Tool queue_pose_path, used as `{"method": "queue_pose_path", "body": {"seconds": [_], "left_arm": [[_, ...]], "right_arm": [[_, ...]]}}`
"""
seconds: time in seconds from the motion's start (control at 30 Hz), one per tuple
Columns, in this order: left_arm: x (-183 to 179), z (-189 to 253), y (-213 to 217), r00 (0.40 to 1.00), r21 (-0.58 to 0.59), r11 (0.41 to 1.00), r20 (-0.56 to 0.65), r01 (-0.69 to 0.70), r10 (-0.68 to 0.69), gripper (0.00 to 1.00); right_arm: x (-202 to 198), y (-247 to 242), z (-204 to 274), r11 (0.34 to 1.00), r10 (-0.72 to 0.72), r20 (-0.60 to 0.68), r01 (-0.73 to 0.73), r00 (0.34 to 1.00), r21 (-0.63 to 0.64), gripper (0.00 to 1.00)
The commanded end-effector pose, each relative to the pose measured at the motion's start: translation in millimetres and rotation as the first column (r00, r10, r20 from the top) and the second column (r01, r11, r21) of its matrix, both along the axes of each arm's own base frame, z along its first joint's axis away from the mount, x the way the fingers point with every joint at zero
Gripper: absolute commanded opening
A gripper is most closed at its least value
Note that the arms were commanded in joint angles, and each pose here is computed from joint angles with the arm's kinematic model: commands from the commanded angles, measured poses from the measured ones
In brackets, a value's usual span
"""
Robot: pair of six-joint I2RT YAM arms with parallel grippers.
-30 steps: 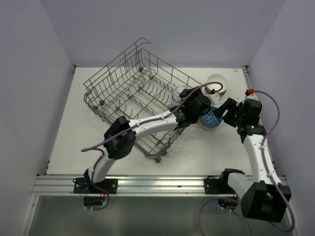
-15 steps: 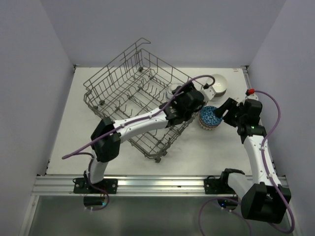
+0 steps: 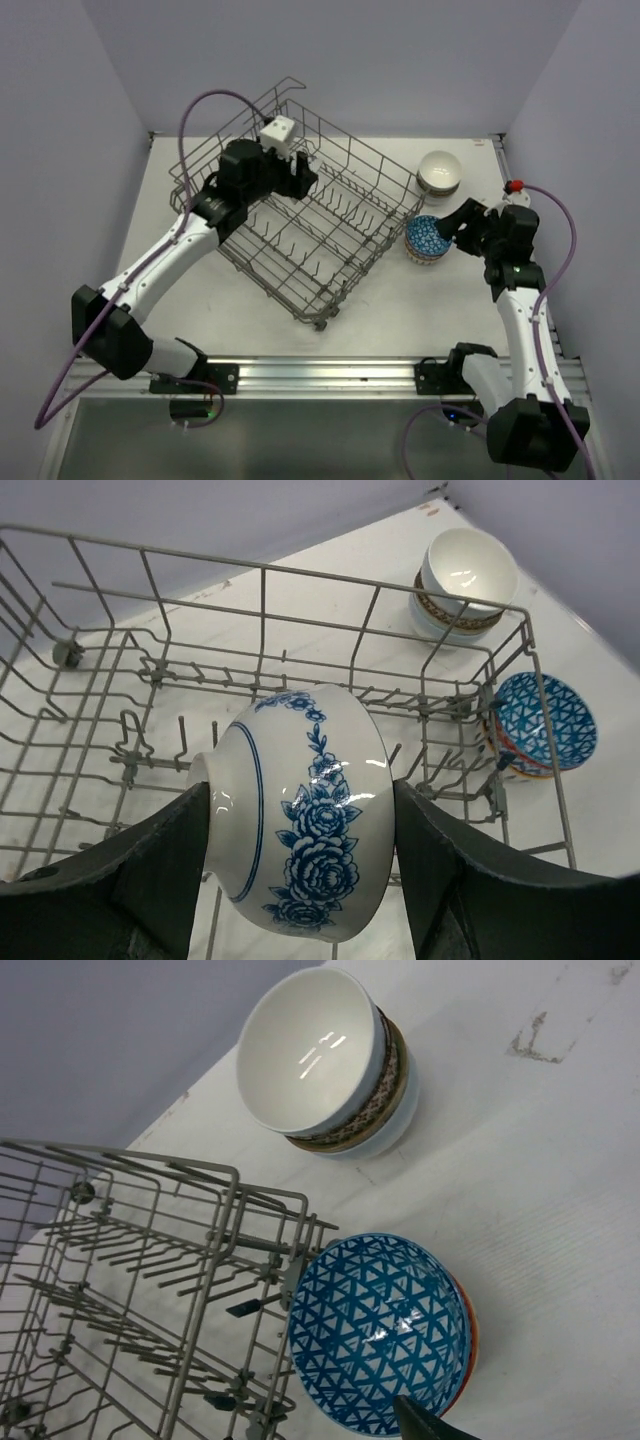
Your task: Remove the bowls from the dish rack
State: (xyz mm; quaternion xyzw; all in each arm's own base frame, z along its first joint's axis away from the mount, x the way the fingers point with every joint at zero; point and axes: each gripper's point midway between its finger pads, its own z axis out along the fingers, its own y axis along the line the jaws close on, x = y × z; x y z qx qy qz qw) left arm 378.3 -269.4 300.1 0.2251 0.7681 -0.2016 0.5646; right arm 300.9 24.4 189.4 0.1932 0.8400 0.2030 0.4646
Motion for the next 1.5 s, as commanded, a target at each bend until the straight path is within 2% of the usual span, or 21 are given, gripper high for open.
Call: {"method": "queue_pose_path", "body": {"seconds": [0.0, 0.03, 0.07, 0.13, 0.17, 0.2, 0.27, 0.4, 0.5, 0.53, 0.63, 0.83, 1.07, 1.23, 1.27, 1.33, 1.4, 1.47], "left_arm": [[-34, 46, -4, 0.974, -0.368, 0.903, 0.031, 0.221, -0.225, 0.28], [-49, 54, -2, 0.954, -0.406, 0.867, 0.053, 0.289, -0.294, 0.28], [-46, 55, 13, 0.958, -0.477, 0.839, 0.022, 0.26, -0.284, 0.28], [-62, 47, 19, 0.923, -0.549, 0.762, 0.047, 0.344, -0.383, 0.28], [-60, 45, 32, 0.922, -0.63, 0.719, -0.01, 0.294, -0.386, 0.27], [-67, 48, 37, 0.91, -0.655, 0.673, 0.057, 0.345, -0.411, 0.27], [-76, 52, 46, 0.894, -0.704, 0.616, 0.06, 0.354, -0.445, 0.27], [-83, 52, 48, 0.892, -0.708, 0.606, 0.075, 0.363, -0.447, 0.27], [-86, 52, 49, 0.893, -0.717, 0.596, 0.082, 0.361, -0.443, 0.26], [-88, 52, 49, 0.89, -0.723, 0.587, 0.085, 0.365, -0.448, 0.26], [-90, 49, 49, 0.89, -0.735, 0.578, 0.075, 0.354, -0.451, 0.25], [-90, 45, 46, 0.888, -0.736, 0.578, 0.067, 0.352, -0.455, 0.23], [-94, 37, 33, 0.878, -0.731, 0.585, 0.039, 0.351, -0.478, 0.22], [-97, 29, 30, 0.886, -0.753, 0.571, 0.034, 0.327, -0.463, 0.2], [-99, 31, 30, 0.886, -0.755, 0.561, 0.055, 0.339, -0.461, 0.2], [-99, 27, 29, 0.89, -0.765, 0.554, 0.054, 0.328, -0.452, 0.19], [-99, 18, 29, 0.892, -0.761, 0.565, 0.039, 0.319, -0.451, 0.2], [-97, 8, 28, 0.893, -0.739, 0.594, 0.021, 0.316, -0.449, 0.37]], "right_arm": [[2, 18, 55, 0.997, 0.078, 0.185, -0.082, 0.98, 0.011, 0.66], [4, 23, 67, 0.995, 0.095, 0.228, -0.102, 0.969, 0.019, 0.65], [2, 33, 73, 0.989, 0.125, 0.244, -0.14, 0.962, 0.047, 0.65], [4, 55, 88, 0.974, 0.194, 0.289, -0.218, 0.937, 0.053, 0.65], [8, 63, 91, 0.968, 0.22, 0.294, -0.244, 0.93, 0.049, 0.65], [5, 89, 93, 0.945, 0.296, 0.297, -0.323, 0.908, 0.044, 0.66], [9, 112, 96, 0.919, 0.373, 0.292, -0.395, 0.881, 0.017, 0.66], [3, 167, 100, 0.855, 0.498, 0.3, -0.518, 0.814, -0.014, 0.68], [5, 194, 108, 0.833, 0.528, 0.321, -0.553, 0.786, -0.015, 0.69], [13, 198, 97, 0.843, 0.521, 0.284, -0.537, 0.805, -0.027, 0.7], [17, 221, 92, 0.828, 0.549, 0.267, -0.56, 0.792, -0.042, 0.7], [20, 258, 96, 0.794, 0.578, 0.321, -0.608, 0.75, -0.009, 0.69], [33, 280, 96, 0.792, 0.561, 0.358, -0.61, 0.746, 0.031, 0.65], [43, 280, 100, 0.82, 0.491, 0.397, -0.565, 0.775, 0.09, 0.37], [42, 281, 99, 0.817, 0.484, 0.397, -0.565, 0.78, 0.114, 0.26], [42, 282, 102, 0.814, 0.478, 0.405, -0.566, 0.78, 0.129, 0.11], [44, 275, 96, 0.84, 0.464, 0.367, -0.532, 0.807, 0.108, 0.0], [45, 264, 102, 0.865, 0.436, 0.367, -0.495, 0.821, 0.08, 0.0]]}}
